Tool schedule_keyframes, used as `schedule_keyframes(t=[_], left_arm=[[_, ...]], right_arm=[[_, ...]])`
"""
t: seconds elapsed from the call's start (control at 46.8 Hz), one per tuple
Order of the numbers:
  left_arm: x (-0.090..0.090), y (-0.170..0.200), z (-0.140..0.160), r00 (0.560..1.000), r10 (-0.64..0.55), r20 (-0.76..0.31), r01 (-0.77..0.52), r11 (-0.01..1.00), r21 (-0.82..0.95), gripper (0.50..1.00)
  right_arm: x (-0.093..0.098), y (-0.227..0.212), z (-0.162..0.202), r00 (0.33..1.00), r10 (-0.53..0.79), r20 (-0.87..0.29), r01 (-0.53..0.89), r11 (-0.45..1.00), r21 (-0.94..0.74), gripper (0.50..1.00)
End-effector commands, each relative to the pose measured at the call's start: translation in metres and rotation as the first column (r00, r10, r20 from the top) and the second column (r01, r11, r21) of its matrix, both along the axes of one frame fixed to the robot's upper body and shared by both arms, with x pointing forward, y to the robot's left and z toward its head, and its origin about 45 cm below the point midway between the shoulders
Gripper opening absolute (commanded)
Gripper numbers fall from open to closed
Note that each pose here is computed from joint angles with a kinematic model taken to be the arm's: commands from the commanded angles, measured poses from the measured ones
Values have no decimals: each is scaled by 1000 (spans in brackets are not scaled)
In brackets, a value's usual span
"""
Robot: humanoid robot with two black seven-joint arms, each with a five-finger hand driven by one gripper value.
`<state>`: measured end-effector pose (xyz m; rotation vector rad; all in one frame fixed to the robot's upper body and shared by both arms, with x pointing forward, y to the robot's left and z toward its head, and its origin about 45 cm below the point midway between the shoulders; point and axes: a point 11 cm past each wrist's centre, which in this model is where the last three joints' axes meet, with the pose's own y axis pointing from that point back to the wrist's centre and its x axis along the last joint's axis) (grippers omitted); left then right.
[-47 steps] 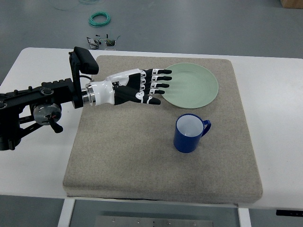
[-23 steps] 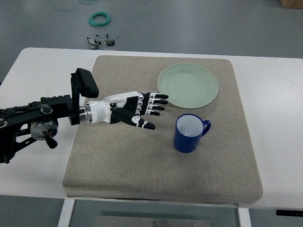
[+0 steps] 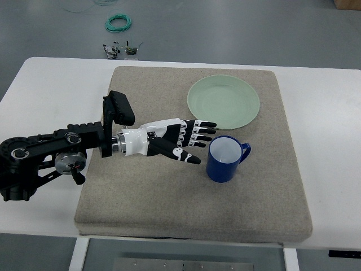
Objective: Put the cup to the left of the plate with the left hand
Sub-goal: 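Wrap the left hand fingers around the blue mug body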
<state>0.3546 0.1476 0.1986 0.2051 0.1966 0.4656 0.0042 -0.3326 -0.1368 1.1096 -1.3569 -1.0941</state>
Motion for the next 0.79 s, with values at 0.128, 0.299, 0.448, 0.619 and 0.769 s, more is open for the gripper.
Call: schedule_keyframes(t=[0.128,0.299,0.448,0.619,0.769], left_arm=[[0,-2,-3,1000,-3,-4,3,1000,0,994],[-8,-12,-11,997,-64,46,61,996,60,990],[-10,-15,-19,996,-66,66,60,995,85,992],[-9,-20,-20,996,-55,63,51,996,77,992],[-4,-22,-25,998,-25,65,20,996,82,994]], right_arm=[[0,0,0,1000,-1,0,1,1000,0,934],[0,0,0,1000,-1,0,1,1000,0,934],[0,0,0,1000,1,0,-1,1000,0,934],[0,0,0,1000,1,0,-1,1000,0,934],[0,0,0,1000,1,0,-1,1000,0,934]])
